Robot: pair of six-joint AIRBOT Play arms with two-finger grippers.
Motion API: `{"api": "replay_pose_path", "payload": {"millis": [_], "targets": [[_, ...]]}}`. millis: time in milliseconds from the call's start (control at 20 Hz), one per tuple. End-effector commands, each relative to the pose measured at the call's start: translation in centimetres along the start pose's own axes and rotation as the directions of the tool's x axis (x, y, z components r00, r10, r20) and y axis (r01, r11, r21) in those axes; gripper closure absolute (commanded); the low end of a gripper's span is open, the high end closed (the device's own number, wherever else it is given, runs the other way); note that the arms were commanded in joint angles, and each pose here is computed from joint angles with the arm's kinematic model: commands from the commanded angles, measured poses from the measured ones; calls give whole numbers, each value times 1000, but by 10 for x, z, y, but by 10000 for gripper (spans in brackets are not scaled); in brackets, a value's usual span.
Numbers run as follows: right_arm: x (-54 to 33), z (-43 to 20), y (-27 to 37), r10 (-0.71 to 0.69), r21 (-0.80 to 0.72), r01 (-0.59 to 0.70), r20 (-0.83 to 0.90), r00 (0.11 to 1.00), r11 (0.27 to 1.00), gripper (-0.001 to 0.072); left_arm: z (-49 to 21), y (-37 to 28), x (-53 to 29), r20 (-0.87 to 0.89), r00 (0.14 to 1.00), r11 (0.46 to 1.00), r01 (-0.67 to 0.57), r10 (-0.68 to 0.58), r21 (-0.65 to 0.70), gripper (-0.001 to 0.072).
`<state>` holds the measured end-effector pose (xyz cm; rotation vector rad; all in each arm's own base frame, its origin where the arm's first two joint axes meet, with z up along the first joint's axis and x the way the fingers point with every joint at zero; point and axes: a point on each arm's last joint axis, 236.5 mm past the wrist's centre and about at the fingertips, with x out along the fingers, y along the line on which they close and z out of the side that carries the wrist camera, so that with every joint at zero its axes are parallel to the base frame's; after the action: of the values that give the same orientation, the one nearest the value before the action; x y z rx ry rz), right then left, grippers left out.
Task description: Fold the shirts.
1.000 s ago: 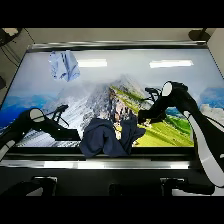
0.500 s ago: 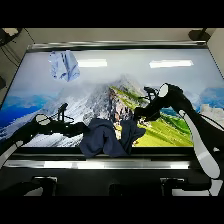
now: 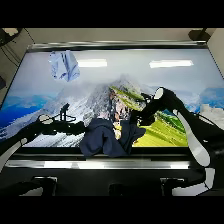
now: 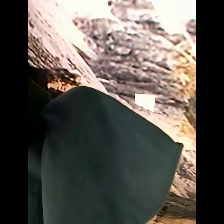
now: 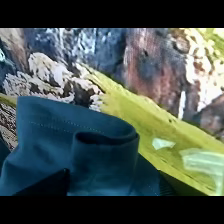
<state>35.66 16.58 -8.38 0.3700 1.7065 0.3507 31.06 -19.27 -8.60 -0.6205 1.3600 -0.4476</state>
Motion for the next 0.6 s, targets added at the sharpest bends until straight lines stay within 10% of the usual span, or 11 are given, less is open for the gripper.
{"api": "replay_pose_path", "payload": {"millis": [0, 50, 350, 550], "targets": [[13, 7, 4, 37, 39, -37, 1, 999, 999, 294, 0, -5, 0, 2, 1000, 1000, 23, -23, 6, 677], [12, 12, 4, 38, 38, -39, 20, 999, 998, 638, 2, -7, -2, 9, 1000, 1000, 25, -25, 16, 678], [-127, 52, 44, -18, -202, 108, 405, 914, 973, 666, 91, -93, -146, 402, 913, 927, -92, -67, 363, 681], [-363, 26, 85, -22, -159, 368, 897, 441, 916, 666, 110, -191, -381, 807, 559, 871, -283, -190, 401, 680]]}}
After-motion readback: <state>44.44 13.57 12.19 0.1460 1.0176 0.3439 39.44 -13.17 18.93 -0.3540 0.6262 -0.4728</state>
